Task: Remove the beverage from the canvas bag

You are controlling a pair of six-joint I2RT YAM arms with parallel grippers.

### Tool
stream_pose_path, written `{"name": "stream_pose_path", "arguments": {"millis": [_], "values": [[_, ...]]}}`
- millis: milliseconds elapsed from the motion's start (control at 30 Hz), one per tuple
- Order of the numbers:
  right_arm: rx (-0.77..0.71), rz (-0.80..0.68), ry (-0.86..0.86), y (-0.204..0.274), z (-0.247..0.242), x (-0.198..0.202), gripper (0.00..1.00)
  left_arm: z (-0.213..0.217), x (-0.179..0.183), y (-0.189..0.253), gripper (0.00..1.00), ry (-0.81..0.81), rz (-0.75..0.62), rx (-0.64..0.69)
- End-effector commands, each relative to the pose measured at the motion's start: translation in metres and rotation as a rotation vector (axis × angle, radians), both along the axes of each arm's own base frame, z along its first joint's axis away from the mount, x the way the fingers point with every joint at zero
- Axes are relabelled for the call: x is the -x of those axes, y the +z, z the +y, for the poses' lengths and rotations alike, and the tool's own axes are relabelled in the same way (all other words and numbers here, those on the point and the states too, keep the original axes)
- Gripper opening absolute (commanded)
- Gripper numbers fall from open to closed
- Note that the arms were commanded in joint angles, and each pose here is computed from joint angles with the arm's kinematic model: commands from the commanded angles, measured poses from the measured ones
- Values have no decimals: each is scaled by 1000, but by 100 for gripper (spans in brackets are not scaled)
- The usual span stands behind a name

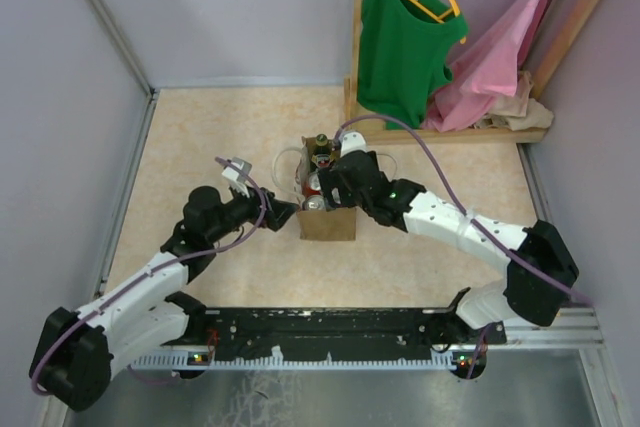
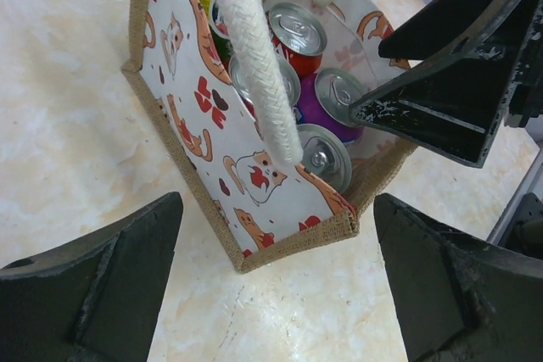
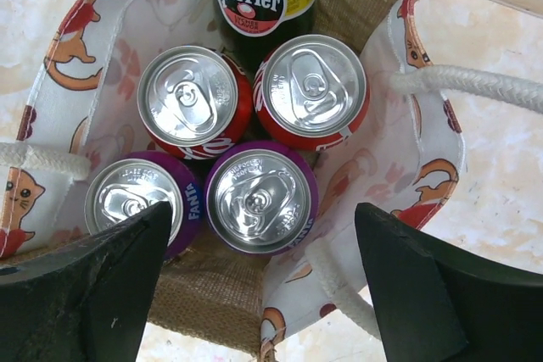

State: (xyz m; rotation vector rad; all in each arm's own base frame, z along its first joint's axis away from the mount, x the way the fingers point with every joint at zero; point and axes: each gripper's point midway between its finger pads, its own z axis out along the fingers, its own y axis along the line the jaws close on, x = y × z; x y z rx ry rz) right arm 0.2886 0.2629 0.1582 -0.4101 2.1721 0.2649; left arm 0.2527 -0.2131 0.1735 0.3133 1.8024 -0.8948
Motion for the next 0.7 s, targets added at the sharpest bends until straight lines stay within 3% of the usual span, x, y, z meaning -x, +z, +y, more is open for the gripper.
{"name": "stream_pose_path", "arguments": {"millis": [0, 300, 500, 667], "values": [[9, 18, 38, -1, 6, 9, 87, -20, -7, 27, 100, -54, -75, 68], [108, 65, 142, -20, 20, 27, 83, -30, -27, 31, 100, -6, -78, 72], [172, 134, 225, -29, 27, 42, 88, -37, -39, 23, 99, 11, -43, 35], [236, 159, 223, -43, 19, 45, 92, -43, -44, 7, 87, 6, -8, -22]]}}
